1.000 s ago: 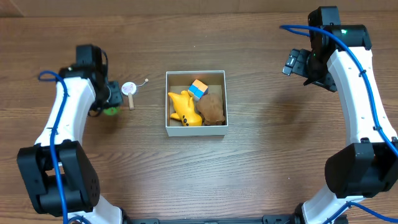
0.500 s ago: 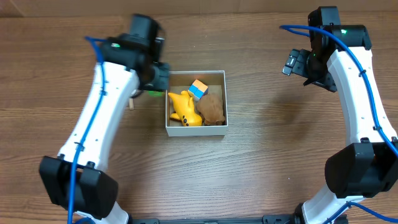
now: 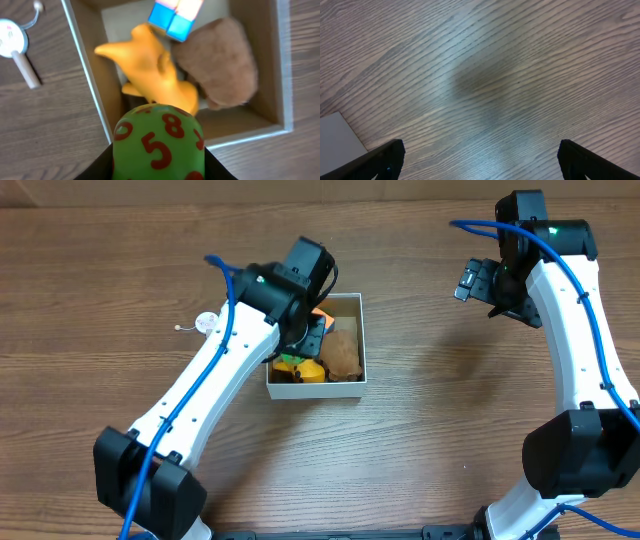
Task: Pack container
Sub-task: 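Lift the green ball and carry it right into the box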
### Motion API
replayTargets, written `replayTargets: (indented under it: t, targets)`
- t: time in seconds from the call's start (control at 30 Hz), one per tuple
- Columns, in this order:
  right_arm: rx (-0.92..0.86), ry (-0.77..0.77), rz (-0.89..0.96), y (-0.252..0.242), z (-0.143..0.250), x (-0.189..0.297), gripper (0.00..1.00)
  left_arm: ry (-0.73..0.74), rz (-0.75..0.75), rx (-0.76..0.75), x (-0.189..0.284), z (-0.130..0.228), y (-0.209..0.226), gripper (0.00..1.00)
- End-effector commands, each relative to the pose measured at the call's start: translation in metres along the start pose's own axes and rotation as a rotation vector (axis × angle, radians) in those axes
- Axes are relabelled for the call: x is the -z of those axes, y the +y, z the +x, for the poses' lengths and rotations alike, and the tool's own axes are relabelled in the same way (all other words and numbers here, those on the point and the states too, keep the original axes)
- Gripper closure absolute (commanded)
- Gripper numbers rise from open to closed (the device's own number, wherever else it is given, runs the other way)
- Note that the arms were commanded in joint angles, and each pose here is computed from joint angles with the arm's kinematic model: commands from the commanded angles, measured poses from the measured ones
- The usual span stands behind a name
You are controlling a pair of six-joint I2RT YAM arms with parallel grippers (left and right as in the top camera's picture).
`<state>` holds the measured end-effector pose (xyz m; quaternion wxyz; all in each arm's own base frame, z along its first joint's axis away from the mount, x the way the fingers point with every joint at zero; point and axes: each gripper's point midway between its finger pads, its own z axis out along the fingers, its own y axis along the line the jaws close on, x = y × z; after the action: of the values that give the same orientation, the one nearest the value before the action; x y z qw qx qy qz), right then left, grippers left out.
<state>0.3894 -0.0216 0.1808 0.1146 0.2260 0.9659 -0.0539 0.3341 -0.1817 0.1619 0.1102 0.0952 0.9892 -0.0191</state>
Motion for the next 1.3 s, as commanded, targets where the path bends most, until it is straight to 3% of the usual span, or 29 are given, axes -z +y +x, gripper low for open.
replayTargets:
  t: [0.0,0.1,0.3,0.5,0.63,0.73,0.77,0.87,0.9,1.27]
  targets:
    - [-0.008,-0.046,-0.024,0.001,-0.006,0.015,0.00,0.053,-0.050,0.035,-0.029,0.016,0.009,0.64]
    - [-0.008,-0.045,-0.023,0.001,-0.006,0.015,0.00,0.062,-0.054,0.034,-0.036,0.020,0.011,0.58]
    - [-0.008,-0.046,-0.024,0.001,-0.006,0.015,0.00,0.059,-0.052,0.033,-0.035,0.019,0.010,0.25]
    - [-0.008,-0.046,-0.024,0.001,-0.006,0.015,0.00,0.058,-0.052,0.033,-0.034,0.019,0.010,0.17]
    - [-0.008,-0.046,-0.024,0.001,-0.006,0.015,0.00,0.047,-0.048,0.034,-0.027,0.015,0.009,0.17]
    - [-0.008,-0.046,-0.024,0.001,-0.006,0.015,0.00,0.018,-0.037,0.036,-0.016,0.008,0.007,0.22]
    - [-0.008,-0.046,-0.024,0.001,-0.006,0.015,0.00,0.008,-0.033,0.037,-0.013,0.007,0.007,0.32]
    - [-0.008,-0.046,-0.024,0.001,-0.006,0.015,0.00,-0.016,-0.025,0.039,-0.011,0.001,0.005,0.86]
    - [-0.008,-0.046,-0.024,0.001,-0.006,0.015,0.00,-0.019,-0.023,0.039,-0.012,0.000,0.005,0.96]
    - [-0.008,-0.046,-0.024,0.001,-0.006,0.015,0.00,-0.151,-0.065,0.069,-0.013,-0.029,0.010,0.95]
